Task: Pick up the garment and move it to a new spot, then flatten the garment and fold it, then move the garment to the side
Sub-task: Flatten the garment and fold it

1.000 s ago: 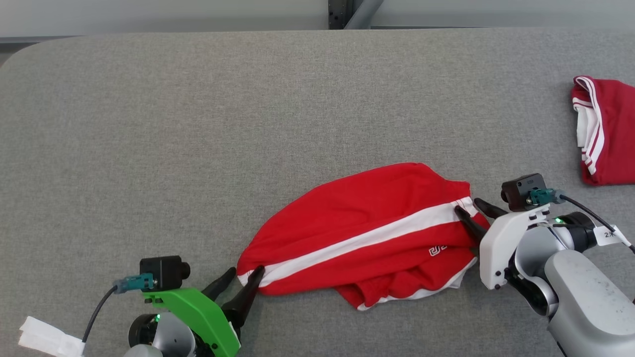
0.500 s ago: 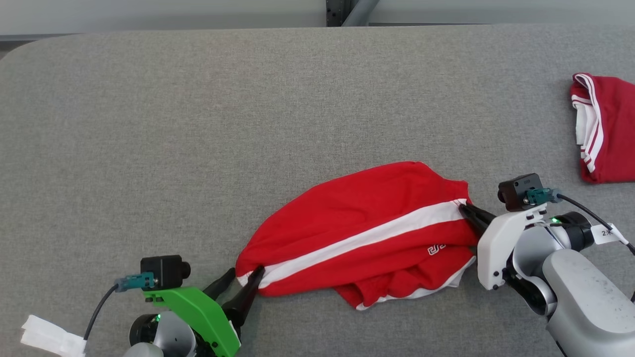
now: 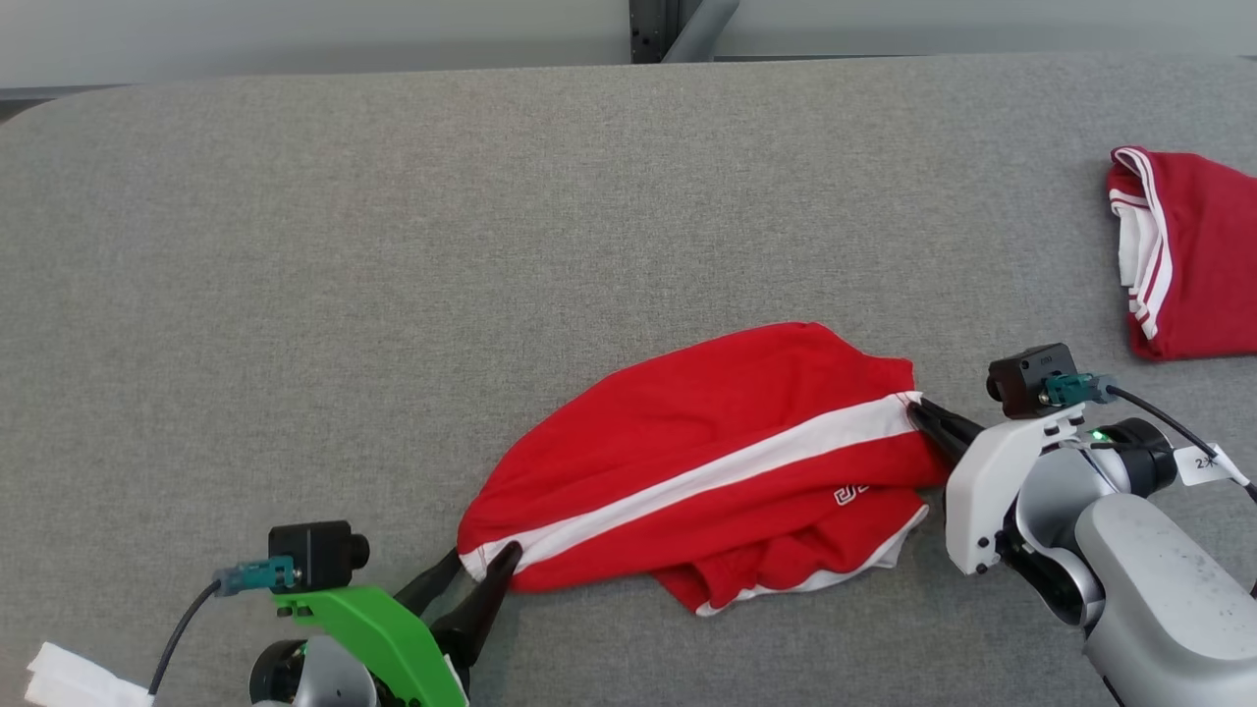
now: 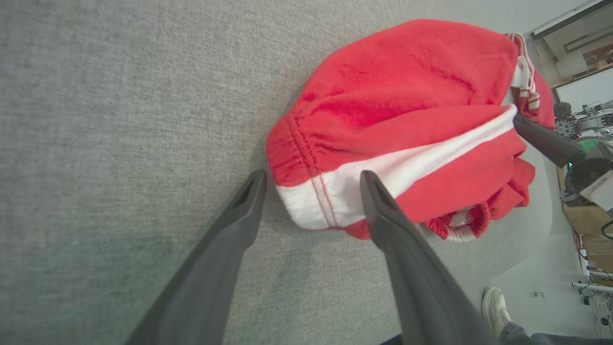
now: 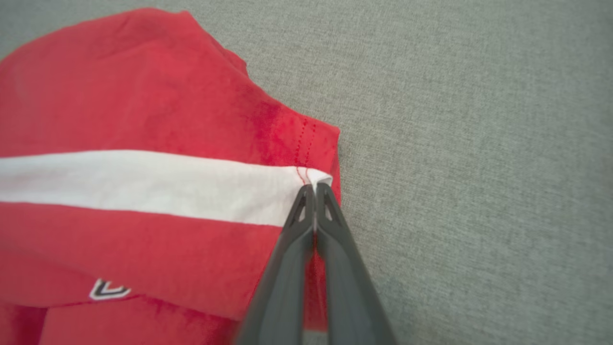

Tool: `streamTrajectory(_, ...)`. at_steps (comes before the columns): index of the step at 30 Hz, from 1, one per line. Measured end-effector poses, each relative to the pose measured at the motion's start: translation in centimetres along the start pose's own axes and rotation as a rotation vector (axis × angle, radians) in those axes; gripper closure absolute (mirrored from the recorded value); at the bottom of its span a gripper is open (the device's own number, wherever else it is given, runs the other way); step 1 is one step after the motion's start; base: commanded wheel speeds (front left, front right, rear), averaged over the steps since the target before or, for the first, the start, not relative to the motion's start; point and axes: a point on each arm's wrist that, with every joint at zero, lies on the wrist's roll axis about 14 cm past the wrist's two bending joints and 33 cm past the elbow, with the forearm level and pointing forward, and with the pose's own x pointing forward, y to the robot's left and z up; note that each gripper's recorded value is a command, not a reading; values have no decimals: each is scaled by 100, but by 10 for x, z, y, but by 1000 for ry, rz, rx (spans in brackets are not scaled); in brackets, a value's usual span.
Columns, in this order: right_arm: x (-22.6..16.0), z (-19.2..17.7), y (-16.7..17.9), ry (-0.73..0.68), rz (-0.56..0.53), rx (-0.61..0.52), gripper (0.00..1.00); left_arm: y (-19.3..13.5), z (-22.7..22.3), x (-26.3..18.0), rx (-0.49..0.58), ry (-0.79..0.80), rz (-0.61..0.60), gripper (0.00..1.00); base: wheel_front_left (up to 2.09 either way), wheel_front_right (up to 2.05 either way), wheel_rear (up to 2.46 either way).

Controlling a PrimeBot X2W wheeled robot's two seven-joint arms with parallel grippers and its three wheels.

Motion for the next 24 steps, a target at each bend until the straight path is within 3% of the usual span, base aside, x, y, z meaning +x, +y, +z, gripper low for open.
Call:
streamTrajectory(7,-5,3,-2,-13,-7,-4,100,3,-5,-10,14,14,4,0,0,0,0)
streamTrajectory(8,-6,4,-2,-16,-8,-4,100,1,-6,-10,14,14,-2,15,0,0,0)
streamTrajectory(9,-7,5,-2,-20,-8,-5,100,-1,-6,-10,15,15,-6,37,0,0,0)
streamTrajectory(12,-8,9,-1,-33,-5,-5,100,-7,-7,-7,4,16,-24,63,0,0,0)
streamTrajectory(13,-9,10,-1,-37,-5,-3,100,-10,-7,-5,4,20,-32,63,0,0,0)
streamTrajectory(14,-9,12,-1,-44,-4,1,100,-12,-6,-3,6,19,-39,75,0,0,0)
streamTrajectory(15,-10,14,-1,-52,-5,3,100,-13,-4,-1,9,18,-43,100,0,0,0)
streamTrajectory(20,-14,42,-12,-158,-22,47,100,-32,21,9,17,-36,-116,100,0,0,0)
streamTrajectory(24,-15,91,-37,-281,-61,42,100,-53,80,20,98,-121,-196,100,0,0,0)
